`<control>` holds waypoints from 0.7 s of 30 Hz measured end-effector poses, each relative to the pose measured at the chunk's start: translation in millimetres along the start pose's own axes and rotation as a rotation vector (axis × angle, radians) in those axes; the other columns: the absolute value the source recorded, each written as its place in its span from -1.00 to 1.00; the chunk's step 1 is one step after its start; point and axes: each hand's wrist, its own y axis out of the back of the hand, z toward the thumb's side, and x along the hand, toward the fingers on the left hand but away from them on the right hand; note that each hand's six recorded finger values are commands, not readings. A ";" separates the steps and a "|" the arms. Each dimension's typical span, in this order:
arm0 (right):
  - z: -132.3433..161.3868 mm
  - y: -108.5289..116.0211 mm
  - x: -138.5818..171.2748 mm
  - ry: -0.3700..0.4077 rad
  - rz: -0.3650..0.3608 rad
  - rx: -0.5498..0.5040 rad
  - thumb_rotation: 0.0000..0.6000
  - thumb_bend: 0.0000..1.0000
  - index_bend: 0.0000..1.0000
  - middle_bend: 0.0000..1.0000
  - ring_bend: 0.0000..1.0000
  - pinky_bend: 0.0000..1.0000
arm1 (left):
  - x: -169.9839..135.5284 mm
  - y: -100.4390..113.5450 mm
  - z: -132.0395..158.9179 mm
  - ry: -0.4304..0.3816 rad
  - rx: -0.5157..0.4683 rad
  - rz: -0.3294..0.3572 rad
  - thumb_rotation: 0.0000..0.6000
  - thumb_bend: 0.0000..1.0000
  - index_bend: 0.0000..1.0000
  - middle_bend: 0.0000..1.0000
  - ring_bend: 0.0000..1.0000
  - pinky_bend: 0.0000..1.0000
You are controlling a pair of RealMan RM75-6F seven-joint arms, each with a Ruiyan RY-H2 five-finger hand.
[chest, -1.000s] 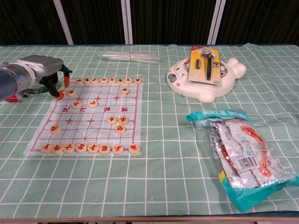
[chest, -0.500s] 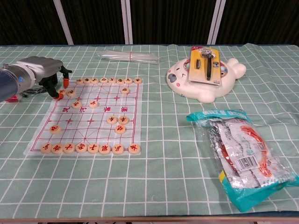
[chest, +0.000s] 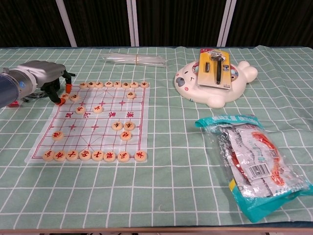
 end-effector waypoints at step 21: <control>0.0 1.3 -0.3 0.002 -0.008 -0.008 1.00 -0.31 -1.00 -1.00 -1.00 -1.00 | -1.8 28.7 -1.9 -0.007 -0.033 0.056 1.00 -0.31 -0.02 0.76 0.60 0.82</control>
